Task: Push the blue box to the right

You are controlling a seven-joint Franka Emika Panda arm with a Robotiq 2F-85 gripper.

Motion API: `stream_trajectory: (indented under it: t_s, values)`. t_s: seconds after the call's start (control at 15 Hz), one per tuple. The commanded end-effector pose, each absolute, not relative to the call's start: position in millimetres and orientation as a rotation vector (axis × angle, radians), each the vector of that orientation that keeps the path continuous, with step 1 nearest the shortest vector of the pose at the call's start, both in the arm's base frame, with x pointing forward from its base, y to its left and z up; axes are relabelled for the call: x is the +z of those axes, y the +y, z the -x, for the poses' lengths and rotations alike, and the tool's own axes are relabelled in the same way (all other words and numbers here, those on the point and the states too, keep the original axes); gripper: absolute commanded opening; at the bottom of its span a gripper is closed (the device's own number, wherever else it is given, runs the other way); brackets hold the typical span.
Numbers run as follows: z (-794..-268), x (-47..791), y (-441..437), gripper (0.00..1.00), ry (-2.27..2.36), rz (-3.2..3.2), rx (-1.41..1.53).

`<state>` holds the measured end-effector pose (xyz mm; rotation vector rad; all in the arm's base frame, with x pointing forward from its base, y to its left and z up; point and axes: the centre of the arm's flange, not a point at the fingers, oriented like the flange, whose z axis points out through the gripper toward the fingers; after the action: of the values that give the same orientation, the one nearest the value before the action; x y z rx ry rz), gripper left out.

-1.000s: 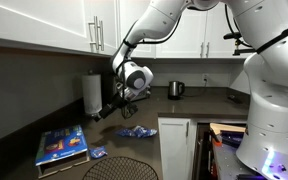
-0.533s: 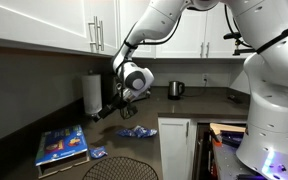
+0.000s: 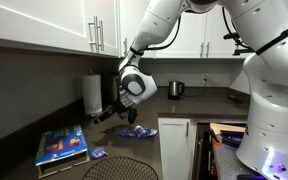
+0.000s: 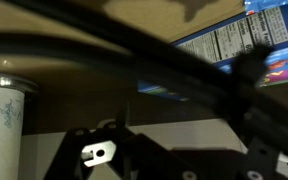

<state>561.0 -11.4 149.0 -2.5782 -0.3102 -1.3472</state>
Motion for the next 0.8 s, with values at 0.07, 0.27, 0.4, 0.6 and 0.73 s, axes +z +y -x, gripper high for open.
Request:
stream_trajectory:
  t_s: [0.07,0.27,0.4,0.6,0.73]
  values:
    - [-569.0,139.7,5.9,1.0,-0.416,2.572,-1.516]
    - [-586.4,149.3,17.0,1.0,-0.498,2.516,-1.581]
    - [-597.9,147.1,37.3,1.0,-0.557,2.483,-1.614]
    - [-605.5,141.2,57.4,1.0,-0.602,2.443,-1.623]
    - [-610.3,133.2,57.1,1.0,-0.603,2.431,-1.633]
